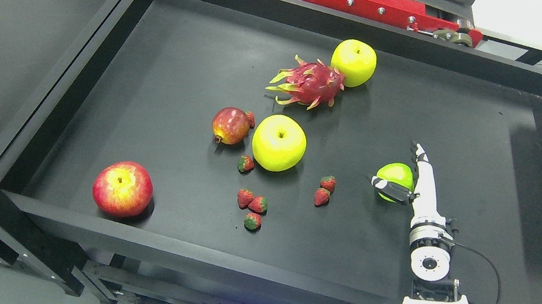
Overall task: Place green apple on left shelf middle layer
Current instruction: 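Open the right hand to release the apple and withdraw slightly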
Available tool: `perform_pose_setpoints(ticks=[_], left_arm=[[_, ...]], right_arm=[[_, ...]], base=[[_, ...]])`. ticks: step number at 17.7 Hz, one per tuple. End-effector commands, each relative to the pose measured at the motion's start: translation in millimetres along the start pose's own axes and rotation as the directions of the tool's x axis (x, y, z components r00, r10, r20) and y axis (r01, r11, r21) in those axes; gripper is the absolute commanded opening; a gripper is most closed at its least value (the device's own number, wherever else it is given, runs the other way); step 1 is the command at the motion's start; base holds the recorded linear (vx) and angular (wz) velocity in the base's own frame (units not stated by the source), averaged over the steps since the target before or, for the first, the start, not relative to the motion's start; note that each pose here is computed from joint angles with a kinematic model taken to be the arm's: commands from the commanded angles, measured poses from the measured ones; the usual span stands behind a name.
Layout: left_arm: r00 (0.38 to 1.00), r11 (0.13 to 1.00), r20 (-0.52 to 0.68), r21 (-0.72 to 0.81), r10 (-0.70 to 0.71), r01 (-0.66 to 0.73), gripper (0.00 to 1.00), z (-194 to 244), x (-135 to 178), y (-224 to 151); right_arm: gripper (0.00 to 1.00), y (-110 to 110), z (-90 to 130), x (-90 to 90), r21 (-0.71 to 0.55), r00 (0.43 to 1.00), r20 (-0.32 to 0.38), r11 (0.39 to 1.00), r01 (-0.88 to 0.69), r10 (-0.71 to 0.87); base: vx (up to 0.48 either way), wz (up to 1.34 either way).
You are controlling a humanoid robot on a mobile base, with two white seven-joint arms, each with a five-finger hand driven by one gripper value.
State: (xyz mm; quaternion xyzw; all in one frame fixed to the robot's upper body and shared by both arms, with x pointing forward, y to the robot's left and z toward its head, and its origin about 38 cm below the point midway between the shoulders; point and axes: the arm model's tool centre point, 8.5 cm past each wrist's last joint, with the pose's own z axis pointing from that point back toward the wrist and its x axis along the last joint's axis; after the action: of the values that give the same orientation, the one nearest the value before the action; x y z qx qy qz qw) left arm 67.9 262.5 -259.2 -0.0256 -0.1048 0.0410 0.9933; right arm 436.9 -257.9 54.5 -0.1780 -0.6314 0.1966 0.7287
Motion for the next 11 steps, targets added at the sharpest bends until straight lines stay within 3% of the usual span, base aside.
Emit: perform_pose_setpoints(ticks=[1,5,8,11], left_arm=[[1.000,1.000,0.001,0.017,-0.003,0.003,1.00,1.4,1.2,11.2],[1.000,1.000,0.000,0.017,-0.003,0.003,1.00,1.4,1.0,11.2],[1.000,1.000,0.000,0.017,-0.003,0.003,1.00,1.4,1.0,11.2],[1.000,1.000,0.001,0.017,-0.003,0.003,1.00,1.4,1.2,11.2]], right_arm=[[1.00,-29.0,27.6,36.0,-0.067,0.969,0.228,0.992,0.110,-0.092],[1.00,-36.0,60.4,44.5,-0.051,0.914,0.312,0.956,0.288,-0.259],[1.00,-27.9,82.8,21.1,-0.073,0.916,0.266,0.941,0.329,-0.300],[1.00,-21.9,92.4,13.5,-0.061,0.911,0.252,0.934,0.351,-0.326]], base=[[0.000,0.00],[0.000,0.00],[0.000,0.00],[0.000,0.00]])
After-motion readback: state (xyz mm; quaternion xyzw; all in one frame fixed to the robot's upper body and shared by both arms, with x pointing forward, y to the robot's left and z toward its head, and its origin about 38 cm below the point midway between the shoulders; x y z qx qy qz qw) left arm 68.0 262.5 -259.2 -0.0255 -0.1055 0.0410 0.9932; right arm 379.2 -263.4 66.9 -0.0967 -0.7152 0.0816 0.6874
